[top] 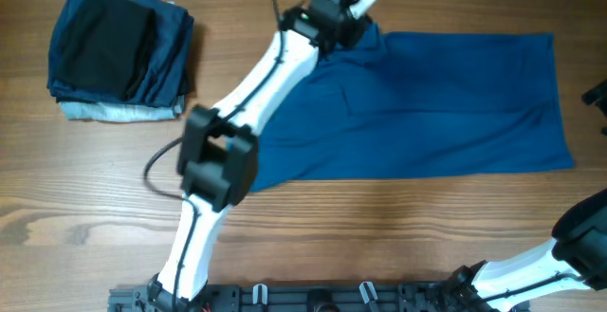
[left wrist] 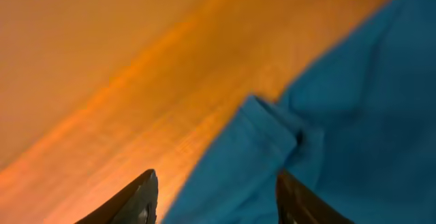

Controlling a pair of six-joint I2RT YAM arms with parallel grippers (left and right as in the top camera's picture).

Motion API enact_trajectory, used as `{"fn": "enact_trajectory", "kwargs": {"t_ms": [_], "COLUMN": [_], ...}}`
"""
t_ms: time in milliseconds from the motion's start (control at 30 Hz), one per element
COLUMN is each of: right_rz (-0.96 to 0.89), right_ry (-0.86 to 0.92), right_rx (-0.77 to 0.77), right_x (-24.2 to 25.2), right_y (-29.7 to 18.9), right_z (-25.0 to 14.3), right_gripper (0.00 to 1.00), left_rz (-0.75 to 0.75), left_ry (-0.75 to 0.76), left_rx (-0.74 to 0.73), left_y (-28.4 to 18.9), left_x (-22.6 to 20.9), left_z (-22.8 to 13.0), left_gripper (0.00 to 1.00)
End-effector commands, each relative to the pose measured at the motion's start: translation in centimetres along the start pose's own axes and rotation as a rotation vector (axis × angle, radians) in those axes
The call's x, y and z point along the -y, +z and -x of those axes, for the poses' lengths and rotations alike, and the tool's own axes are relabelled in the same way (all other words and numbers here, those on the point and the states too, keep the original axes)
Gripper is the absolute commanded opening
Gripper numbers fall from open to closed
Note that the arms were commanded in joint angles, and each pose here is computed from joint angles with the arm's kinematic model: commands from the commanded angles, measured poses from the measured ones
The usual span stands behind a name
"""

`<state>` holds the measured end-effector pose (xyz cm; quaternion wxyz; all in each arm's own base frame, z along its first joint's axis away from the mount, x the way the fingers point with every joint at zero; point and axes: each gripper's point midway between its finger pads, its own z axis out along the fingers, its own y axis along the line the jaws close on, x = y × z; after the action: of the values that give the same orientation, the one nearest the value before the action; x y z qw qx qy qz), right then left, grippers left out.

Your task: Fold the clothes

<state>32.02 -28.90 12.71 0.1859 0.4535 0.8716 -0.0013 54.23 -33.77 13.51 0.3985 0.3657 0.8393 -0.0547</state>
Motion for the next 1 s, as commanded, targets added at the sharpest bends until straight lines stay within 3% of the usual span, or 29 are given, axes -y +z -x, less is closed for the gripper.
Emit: {"fn": "enact_trajectory", "kwargs": {"t_ms": [0, 100, 367, 600, 633, 700, 867, 967], "right_rz": [0.013, 0.013, 0.013, 0.013, 0.013, 0.013, 0.013, 0.013], "right_ry": [-0.018, -0.017, -0.018, -0.018, -0.018, -0.017, -0.017, -0.018], "right_rx": [0.023, 0.022, 0.023, 0.023, 0.023, 0.023, 0.023, 0.023], "right_x": [-0.3, -0.3, -0.3, -0.3, -0.3, -0.3, -0.3, -0.3], "right_y": [-0.8, -0.8, -0.8, -0.8, -0.8, -0.8, -0.8, -0.8], "right_z": [0.5, 0.5, 0.5, 0.5, 0.5, 0.5, 0.5, 0.5], "right_gripper": [0.99, 1.0, 0.99, 1.0, 0.99, 0.99, 0.99, 0.99], "left_rz": [-0.049, -0.069, -0.05, -0.044, -0.04, -0.033, 0.018, 0.04], "left_ry": [0.084, 0.091, 0.087, 0.079, 0.079, 0.079, 0.061, -0.079], "left_rx": [-0.12, -0.174, -0.085, -0.069, -0.056, -0.035, -0.005, 0.003], "left_y": [5.1, 7.3, 8.0, 9.5, 9.5, 9.5, 8.0, 7.5], "left_x": [1.9, 3.0, 2.5, 2.7, 2.6, 2.4, 0.8, -0.9], "left_z": [-5.8, -8.6, -6.7, -7.4, -7.1, -6.5, -4.6, -4.5], "left_gripper": [0.56, 0.58, 0.54, 0.54, 0.5, 0.23, 0.13, 0.09]}}
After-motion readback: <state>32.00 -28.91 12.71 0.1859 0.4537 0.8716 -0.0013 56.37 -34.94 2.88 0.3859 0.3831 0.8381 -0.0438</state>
